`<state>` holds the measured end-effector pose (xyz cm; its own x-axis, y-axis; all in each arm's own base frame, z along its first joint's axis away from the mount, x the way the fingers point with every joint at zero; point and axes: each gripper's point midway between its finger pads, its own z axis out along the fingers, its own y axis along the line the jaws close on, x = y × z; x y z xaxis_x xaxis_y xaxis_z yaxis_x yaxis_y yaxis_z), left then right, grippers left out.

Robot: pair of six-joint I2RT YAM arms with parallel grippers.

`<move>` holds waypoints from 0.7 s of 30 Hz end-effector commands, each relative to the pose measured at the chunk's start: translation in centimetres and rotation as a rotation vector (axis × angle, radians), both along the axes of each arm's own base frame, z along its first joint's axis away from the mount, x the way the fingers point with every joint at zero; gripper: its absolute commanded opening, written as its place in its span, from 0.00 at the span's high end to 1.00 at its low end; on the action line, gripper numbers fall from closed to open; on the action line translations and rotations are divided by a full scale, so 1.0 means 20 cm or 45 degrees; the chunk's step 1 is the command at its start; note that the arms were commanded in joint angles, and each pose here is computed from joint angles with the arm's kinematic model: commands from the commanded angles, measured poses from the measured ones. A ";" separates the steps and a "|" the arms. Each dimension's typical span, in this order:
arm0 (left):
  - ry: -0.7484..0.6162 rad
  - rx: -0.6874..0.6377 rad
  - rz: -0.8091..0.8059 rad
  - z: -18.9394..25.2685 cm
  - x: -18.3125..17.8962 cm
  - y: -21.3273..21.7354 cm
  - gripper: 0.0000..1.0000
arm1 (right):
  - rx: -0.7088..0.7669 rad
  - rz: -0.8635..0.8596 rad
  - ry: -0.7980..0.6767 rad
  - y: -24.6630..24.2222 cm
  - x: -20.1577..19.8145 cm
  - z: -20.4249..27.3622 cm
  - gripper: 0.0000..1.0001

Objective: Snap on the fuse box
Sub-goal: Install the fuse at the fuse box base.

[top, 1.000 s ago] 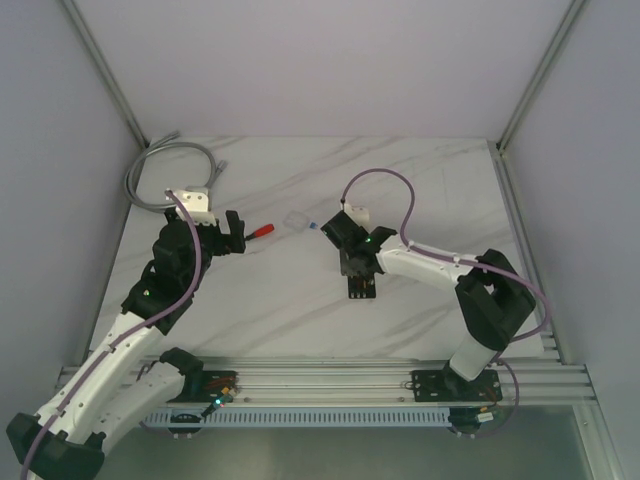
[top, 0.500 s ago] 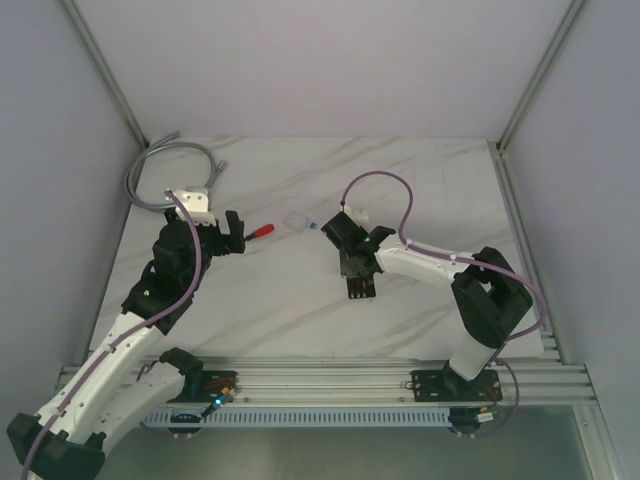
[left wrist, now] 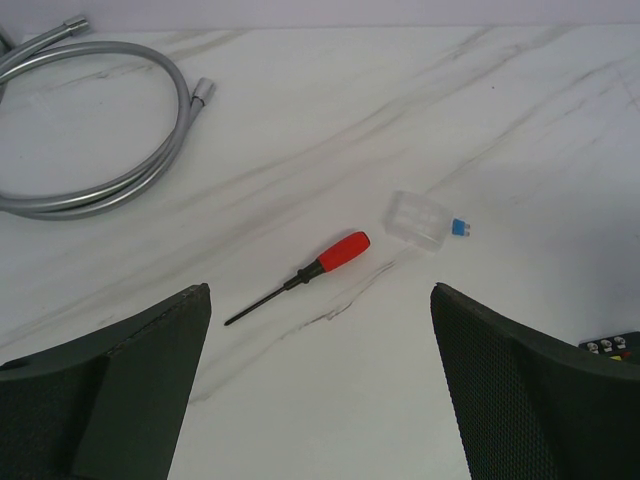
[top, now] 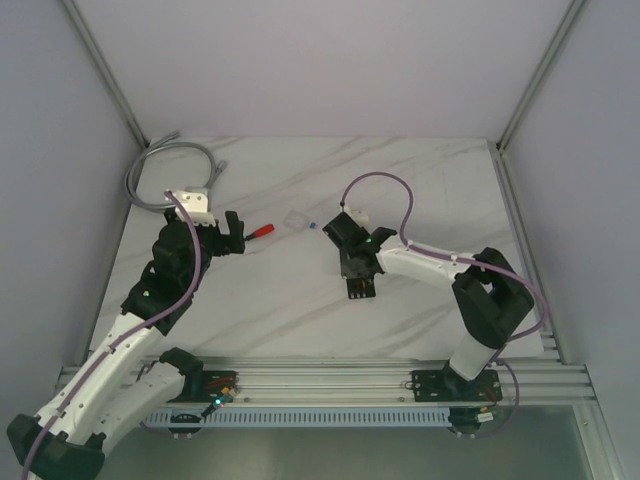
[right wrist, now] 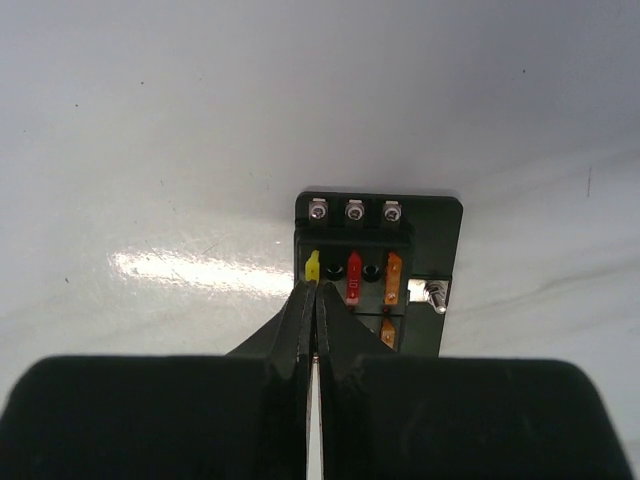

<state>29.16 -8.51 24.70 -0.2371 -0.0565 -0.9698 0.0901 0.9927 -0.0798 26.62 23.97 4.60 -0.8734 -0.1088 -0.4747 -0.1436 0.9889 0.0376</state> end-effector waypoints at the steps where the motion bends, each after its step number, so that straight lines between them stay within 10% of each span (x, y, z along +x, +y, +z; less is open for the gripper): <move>1: -0.028 -0.028 -0.002 0.03 0.00 0.00 0.00 | -0.130 0.042 0.169 -0.09 -0.11 -0.16 1.00; 21: -0.031 -0.032 -0.008 0.03 0.00 0.00 0.00 | -0.301 0.028 0.440 -0.28 -0.21 -0.43 1.00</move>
<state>29.08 -8.44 24.83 -0.2321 -0.0625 -0.9707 0.0890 0.9924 -0.0852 27.11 23.91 3.59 -0.9137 -0.1201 -0.3882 -0.1606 0.9843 0.0734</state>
